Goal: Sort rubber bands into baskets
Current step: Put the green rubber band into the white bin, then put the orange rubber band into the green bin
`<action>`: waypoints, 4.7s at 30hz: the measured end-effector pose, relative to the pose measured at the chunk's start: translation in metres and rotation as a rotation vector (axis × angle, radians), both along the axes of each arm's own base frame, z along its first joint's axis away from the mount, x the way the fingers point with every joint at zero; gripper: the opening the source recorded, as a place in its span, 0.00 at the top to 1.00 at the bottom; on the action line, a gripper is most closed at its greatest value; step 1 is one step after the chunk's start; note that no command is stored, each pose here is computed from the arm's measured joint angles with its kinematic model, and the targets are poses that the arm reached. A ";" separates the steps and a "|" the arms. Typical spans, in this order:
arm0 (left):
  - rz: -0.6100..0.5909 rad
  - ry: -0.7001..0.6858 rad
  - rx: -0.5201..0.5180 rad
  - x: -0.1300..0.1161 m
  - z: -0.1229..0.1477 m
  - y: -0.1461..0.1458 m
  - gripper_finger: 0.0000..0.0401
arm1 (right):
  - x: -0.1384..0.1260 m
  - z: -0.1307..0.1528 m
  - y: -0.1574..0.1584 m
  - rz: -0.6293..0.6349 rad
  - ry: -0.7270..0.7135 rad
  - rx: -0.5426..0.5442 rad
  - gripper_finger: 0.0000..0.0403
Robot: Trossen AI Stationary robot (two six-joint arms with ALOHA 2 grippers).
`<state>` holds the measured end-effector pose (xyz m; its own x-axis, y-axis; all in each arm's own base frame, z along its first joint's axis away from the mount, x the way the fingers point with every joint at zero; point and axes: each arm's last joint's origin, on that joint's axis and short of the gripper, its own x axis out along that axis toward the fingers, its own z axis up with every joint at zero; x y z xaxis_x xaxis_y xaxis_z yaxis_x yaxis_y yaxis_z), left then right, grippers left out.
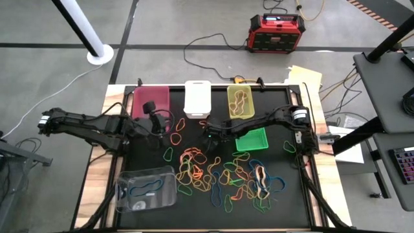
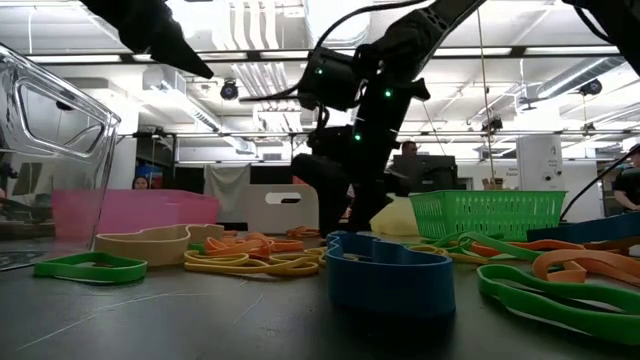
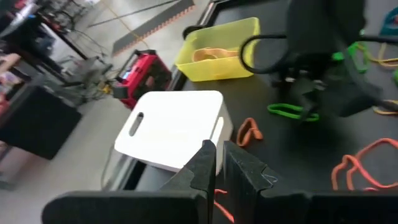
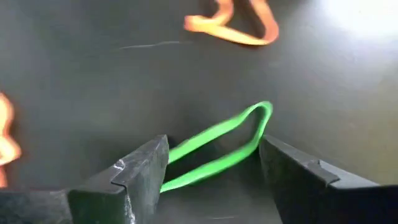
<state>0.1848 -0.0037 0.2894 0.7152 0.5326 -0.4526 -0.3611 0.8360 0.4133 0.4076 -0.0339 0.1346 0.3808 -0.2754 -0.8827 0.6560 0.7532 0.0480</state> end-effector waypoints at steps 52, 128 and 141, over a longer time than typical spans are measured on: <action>0.034 0.020 0.060 -0.009 0.010 0.046 0.96 | -0.008 0.075 -0.179 0.415 -0.644 -0.151 0.97; 0.038 0.049 -0.070 -0.009 -0.004 0.044 0.96 | 0.020 -0.013 -0.042 0.057 -0.183 -0.176 0.66; 0.039 0.047 -0.069 -0.009 -0.004 0.044 0.96 | 0.019 -0.016 -0.047 0.081 -0.176 -0.115 0.97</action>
